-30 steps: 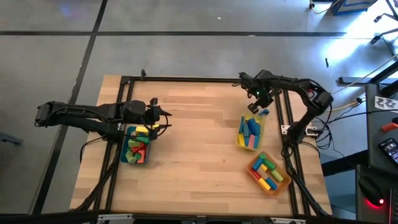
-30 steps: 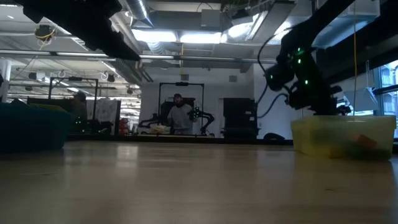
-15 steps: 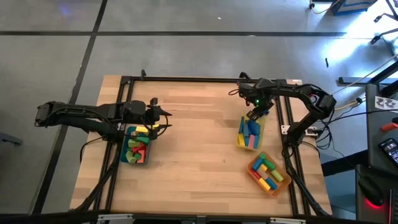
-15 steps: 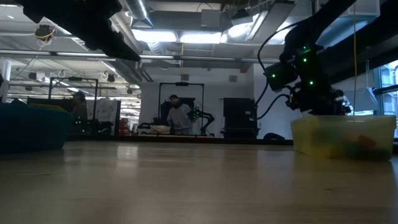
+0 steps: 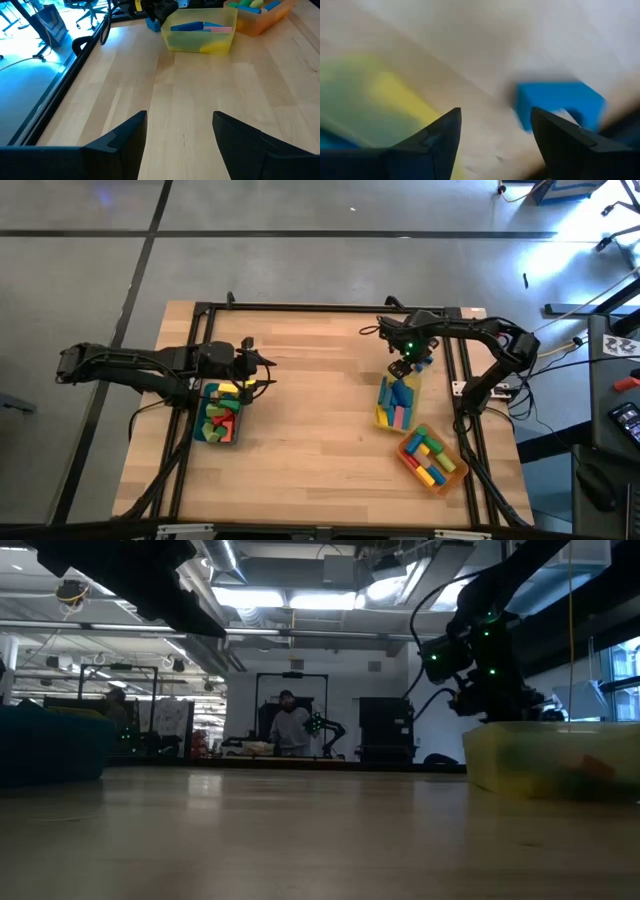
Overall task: Sort blocks by size
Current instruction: Put the blue arch block into the blue bin
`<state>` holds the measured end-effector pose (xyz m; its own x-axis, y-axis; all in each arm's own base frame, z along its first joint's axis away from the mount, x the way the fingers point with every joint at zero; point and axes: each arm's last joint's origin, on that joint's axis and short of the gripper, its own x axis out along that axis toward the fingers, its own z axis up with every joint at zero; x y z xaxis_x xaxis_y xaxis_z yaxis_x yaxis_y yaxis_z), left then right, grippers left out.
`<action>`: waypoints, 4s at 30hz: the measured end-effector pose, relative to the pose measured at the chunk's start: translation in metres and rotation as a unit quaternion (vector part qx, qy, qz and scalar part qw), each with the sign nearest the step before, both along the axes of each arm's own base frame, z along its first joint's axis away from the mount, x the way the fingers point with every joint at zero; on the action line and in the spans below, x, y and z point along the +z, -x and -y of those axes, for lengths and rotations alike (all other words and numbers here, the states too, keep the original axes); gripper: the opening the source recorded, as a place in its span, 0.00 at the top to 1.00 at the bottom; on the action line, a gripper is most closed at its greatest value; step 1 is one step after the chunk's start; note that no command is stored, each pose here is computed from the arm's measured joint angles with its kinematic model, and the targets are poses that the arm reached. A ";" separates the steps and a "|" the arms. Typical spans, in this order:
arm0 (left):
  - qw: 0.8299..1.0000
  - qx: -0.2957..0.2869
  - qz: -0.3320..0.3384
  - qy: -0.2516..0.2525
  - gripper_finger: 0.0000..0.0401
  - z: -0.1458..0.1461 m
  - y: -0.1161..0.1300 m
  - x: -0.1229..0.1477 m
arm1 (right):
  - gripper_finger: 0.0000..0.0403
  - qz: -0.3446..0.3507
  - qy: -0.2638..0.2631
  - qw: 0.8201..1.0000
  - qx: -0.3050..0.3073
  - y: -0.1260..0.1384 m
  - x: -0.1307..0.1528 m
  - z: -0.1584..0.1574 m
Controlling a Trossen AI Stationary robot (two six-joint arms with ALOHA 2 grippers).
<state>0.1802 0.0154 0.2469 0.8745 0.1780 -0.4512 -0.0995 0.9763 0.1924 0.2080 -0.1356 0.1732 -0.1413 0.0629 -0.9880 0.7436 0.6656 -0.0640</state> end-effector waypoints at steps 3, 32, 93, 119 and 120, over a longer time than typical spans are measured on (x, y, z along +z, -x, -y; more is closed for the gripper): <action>1.000 0.000 0.000 0.000 0.47 0.000 0.000 0.000 | 0.41 -0.056 0.020 0.998 -0.033 0.008 0.002 -0.002; 1.000 0.001 0.000 0.001 0.47 0.000 0.000 0.000 | 0.55 -0.041 0.078 0.991 -0.101 0.018 -0.028 0.003; 1.000 0.000 -0.001 0.000 0.47 0.000 0.000 0.000 | 0.55 -0.104 0.063 0.977 0.174 0.018 0.000 0.022; 1.000 0.000 -0.001 0.000 0.47 0.000 0.000 0.000 | 0.55 -0.075 0.119 0.965 0.221 0.010 -0.008 0.030; 1.000 0.000 -0.001 0.000 0.47 0.000 0.000 0.000 | 0.55 -0.068 0.128 0.966 0.215 0.008 -0.007 0.031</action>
